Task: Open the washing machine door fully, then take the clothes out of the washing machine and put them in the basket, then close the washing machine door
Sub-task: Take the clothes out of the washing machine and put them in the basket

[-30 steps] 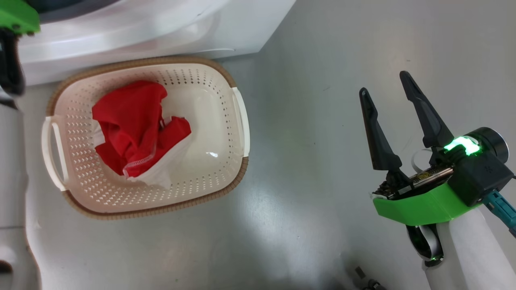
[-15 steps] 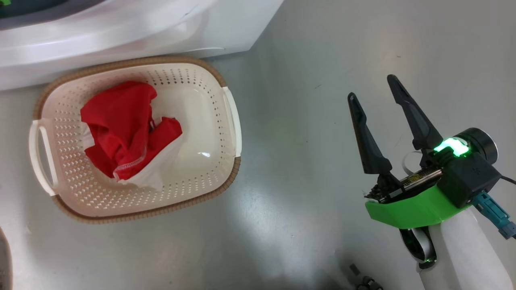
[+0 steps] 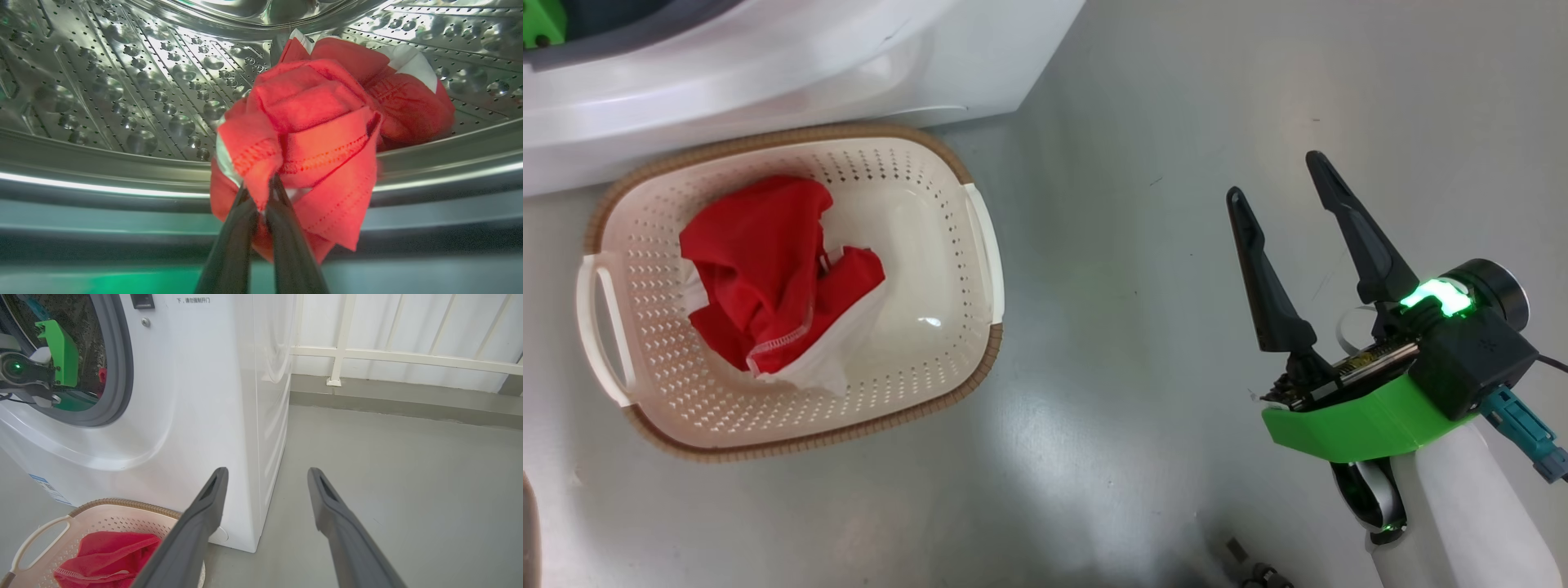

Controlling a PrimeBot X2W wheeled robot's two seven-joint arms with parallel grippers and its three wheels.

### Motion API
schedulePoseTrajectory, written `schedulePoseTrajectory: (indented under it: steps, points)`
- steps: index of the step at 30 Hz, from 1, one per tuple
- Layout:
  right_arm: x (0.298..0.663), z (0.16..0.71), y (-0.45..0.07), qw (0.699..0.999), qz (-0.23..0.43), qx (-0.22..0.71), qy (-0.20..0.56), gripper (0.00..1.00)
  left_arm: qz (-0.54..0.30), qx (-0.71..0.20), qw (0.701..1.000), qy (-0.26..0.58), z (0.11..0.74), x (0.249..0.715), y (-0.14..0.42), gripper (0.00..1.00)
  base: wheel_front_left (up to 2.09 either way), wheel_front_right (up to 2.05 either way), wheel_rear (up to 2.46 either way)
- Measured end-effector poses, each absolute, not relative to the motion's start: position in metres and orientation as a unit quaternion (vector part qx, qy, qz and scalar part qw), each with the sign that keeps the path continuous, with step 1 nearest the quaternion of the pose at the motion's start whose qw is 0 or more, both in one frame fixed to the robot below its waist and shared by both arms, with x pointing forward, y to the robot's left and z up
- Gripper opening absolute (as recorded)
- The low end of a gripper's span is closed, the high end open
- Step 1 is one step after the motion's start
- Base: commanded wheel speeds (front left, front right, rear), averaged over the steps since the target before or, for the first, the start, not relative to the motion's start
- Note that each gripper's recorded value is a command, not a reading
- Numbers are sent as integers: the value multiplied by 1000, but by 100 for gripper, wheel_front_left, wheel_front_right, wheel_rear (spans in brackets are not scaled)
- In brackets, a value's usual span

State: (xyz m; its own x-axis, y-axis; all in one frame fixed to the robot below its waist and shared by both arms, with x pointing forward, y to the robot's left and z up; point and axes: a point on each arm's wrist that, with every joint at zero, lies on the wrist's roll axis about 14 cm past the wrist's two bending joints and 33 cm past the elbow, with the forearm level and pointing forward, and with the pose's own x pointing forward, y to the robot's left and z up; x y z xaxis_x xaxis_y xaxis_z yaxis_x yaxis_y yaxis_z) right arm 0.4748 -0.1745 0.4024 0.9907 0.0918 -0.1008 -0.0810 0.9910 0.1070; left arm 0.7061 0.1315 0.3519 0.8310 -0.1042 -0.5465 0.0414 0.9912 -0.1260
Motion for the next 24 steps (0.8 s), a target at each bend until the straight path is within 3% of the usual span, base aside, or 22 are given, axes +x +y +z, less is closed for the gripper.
schedulePoseTrajectory:
  steps: [24]
  points:
    - [479, 424, -161, 996, 60, 63, 26, 100, -83, -99, 985, 117, 419, 689, 122, 0, 0, 0, 0]
